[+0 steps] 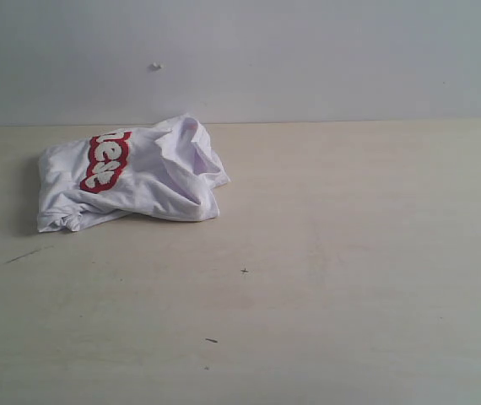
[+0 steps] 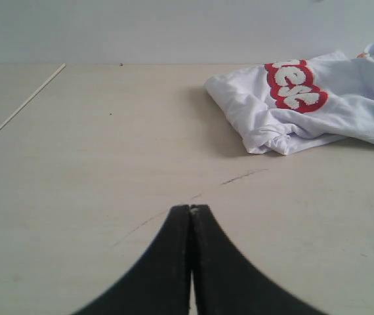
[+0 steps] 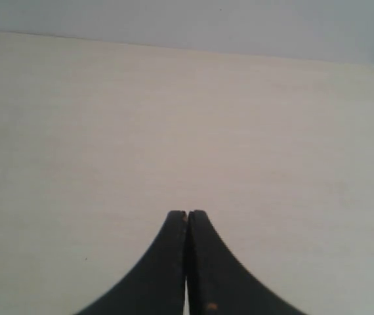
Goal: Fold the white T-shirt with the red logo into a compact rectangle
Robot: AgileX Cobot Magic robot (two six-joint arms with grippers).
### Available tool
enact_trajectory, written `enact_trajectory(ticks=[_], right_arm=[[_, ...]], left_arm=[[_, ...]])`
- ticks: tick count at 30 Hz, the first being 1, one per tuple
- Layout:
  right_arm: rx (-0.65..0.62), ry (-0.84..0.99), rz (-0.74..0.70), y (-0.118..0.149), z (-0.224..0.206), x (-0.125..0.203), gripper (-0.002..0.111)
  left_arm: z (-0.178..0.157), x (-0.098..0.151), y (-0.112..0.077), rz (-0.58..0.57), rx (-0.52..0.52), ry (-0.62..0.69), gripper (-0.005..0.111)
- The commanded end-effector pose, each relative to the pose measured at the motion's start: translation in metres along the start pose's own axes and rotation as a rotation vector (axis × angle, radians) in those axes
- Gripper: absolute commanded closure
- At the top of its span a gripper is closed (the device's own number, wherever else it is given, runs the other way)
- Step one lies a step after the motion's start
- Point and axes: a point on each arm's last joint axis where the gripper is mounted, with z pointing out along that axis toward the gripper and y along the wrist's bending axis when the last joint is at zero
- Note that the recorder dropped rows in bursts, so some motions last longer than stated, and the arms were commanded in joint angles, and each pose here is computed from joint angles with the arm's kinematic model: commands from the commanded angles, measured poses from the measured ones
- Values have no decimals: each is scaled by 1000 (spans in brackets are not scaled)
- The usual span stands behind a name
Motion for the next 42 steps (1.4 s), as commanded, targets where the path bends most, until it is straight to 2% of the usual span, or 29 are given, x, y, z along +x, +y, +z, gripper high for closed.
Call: enact_trajectory(ticks=[1,10,16,20,42], right_arm=[[7,-37,4,0,-5,1,108],[33,-145,37,-2,-23,4,108],[32,-123,75,-2,-22,6,108],[38,-117,-14,-2,-22,6,108],[37,-108,-4,-2,-22,7,108]], left_arm=[[0,0,-1,-9,9,-12,104],[0,0,-1,-9,9,-12,104],[0,0,-1,-9,9,-12,104],[0,0,-1,-8,8,-12,104],[0,0,-1,-8,8,-12,104]])
